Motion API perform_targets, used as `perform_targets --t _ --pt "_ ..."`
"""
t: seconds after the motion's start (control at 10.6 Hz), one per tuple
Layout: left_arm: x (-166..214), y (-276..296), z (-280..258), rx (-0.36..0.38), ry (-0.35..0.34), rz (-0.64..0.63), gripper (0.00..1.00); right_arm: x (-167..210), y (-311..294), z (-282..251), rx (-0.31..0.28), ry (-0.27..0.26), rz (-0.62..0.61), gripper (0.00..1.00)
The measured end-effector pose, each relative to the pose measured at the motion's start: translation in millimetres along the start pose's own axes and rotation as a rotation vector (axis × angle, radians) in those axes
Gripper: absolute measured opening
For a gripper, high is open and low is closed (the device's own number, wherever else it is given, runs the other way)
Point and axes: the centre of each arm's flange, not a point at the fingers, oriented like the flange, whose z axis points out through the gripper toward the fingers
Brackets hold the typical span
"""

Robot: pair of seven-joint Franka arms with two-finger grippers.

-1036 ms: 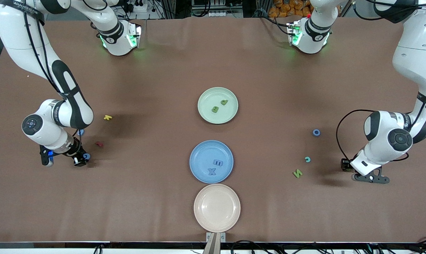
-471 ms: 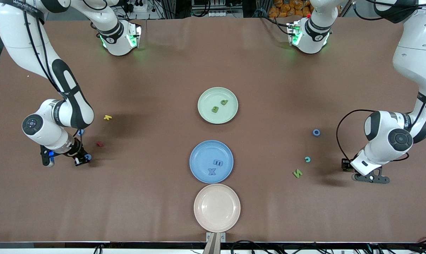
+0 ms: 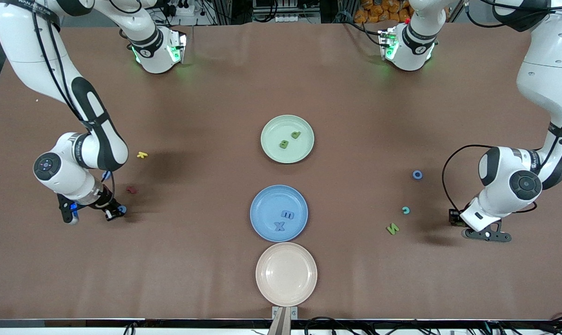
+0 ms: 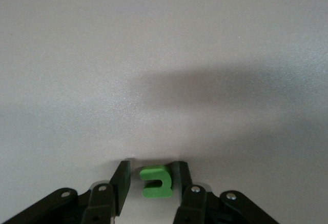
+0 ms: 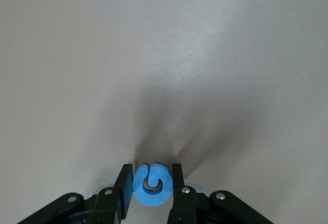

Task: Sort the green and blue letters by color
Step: 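Grasp the green u with the left gripper while the right gripper grasps blue G, then drop the green u on the green plate while the right gripper drops G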

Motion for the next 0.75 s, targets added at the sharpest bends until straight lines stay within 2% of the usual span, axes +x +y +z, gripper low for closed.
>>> perform_targets --t 0.19,0.38,0.57,0.75 --pt "0 1 0 -0.001 0.001 0.001 0.43 -6 -17 -9 0.008 -0.016 -0.046 0.35" --pt "1 2 -1 -0.002 0.003 0.002 0.27 -16 -35 -18 0.033 -0.018 -0.079 0.35" --pt "1 1 -1 -0.002 0.003 0.001 0.27 -42 -67 -31 0.073 -0.014 -0.142 0.35" --pt "3 4 -3 -0.004 0.008 0.005 0.27 -87 -108 -49 0.122 -0.016 -0.225 0.35"
